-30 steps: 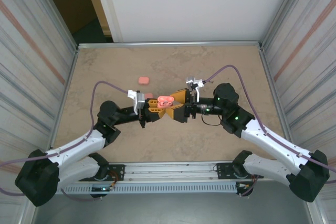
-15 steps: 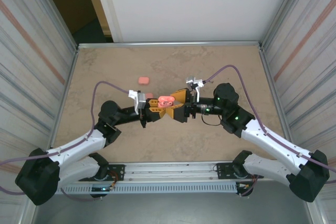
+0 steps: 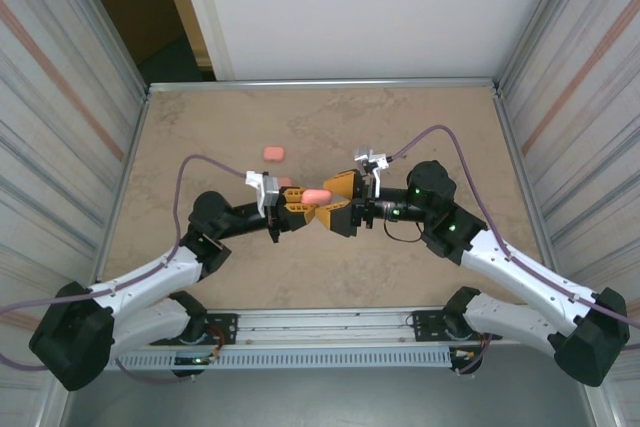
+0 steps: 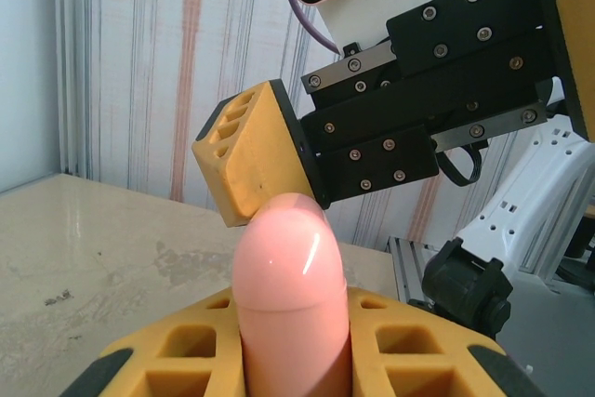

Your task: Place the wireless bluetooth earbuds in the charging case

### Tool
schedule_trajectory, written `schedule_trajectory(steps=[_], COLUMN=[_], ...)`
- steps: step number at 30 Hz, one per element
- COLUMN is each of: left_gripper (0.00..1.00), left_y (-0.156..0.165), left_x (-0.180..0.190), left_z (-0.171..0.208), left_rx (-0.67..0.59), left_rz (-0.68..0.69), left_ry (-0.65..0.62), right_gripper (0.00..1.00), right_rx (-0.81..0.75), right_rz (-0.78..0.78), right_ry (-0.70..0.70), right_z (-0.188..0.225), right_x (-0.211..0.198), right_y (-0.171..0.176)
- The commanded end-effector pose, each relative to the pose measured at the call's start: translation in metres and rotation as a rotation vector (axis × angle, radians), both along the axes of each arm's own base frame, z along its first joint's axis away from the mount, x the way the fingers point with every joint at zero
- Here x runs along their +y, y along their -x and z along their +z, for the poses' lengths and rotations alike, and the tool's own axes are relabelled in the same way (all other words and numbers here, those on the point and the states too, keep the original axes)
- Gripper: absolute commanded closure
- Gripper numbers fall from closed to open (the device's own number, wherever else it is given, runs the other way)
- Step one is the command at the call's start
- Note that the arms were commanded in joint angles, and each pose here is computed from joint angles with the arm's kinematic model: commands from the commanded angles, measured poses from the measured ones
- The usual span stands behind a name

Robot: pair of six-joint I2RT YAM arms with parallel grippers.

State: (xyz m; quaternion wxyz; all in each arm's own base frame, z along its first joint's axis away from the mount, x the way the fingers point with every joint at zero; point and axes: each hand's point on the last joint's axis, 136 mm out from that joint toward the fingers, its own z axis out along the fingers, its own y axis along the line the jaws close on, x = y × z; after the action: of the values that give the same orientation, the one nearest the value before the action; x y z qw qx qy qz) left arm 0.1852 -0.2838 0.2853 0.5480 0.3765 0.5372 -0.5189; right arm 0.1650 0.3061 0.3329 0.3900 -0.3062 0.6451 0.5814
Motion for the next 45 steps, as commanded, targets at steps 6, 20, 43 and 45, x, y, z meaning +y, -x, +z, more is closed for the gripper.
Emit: schedule_trajectory(steps=[6,20,43,45], left_gripper=[1.0,1.0,1.0,1.0], left_y=[-0.008,-0.005,-0.026,-0.027], left_x=[0.002,0.006,0.032,0.035], left_z=[0.01,0.008,-0.066,-0.077], left_rx=[-0.018,-0.008,0.357,0.42], left_rz=[0.051,0.061,0.286,0.307], left_ry=[0.012,-0.029,-0.236,-0.248], right_gripper=[0.01,0.01,0.01,0.01], right_rx=[-0.049,-0.001,0.425,0.435], right_rz=[0.032,-0.212,-0.636,-0.641], right_ry=[-0.006,0.052,0.147,0.158], right_z=[0.011,-0.008,-0.123,-0.127], right_x=[-0.003,-0.027,-0.089,-0.089], right_y=[0.015,-0.021,-0.107,-0.109])
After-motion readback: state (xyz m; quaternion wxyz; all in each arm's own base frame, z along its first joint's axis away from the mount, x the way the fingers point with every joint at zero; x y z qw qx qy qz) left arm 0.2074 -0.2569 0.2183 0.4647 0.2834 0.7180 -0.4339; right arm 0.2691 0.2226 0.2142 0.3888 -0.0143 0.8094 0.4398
